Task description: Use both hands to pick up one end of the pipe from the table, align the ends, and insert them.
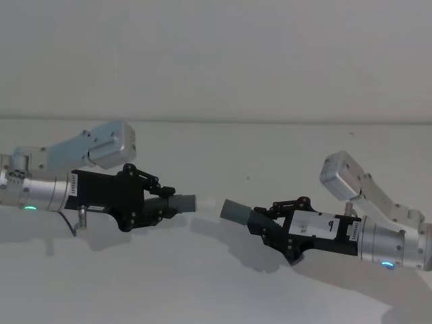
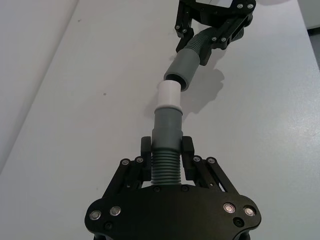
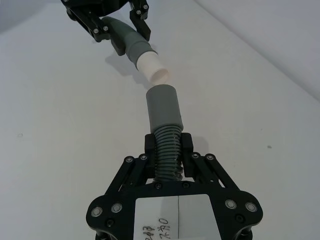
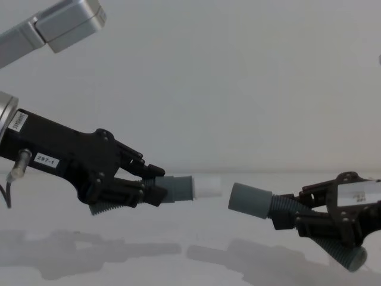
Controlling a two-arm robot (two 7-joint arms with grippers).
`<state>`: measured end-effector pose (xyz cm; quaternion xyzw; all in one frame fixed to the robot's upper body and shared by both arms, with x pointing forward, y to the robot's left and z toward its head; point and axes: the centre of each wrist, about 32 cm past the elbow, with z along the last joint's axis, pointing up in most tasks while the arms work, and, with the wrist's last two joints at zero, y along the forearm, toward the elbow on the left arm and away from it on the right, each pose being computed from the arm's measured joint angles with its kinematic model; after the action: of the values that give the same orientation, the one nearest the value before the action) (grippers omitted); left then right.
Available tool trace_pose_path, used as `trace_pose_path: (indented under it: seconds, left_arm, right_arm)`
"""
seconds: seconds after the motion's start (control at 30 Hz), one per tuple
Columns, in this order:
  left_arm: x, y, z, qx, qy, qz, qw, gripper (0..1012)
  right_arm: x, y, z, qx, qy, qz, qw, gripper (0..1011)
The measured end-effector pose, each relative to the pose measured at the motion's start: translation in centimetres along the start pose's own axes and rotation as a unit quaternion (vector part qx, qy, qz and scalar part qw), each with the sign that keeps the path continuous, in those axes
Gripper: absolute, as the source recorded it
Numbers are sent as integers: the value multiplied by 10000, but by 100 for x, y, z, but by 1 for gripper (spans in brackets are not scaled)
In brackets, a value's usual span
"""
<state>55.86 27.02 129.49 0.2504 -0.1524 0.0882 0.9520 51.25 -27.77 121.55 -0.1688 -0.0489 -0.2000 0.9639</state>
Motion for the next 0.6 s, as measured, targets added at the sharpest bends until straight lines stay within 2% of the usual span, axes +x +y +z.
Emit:
trace_pose_path:
  seconds: [0.6]
  left_arm:
    - [20,-22,14,74,-47,-62,9999,342]
  right_arm:
    - [2,-1,-1,5,2,7,10000,284]
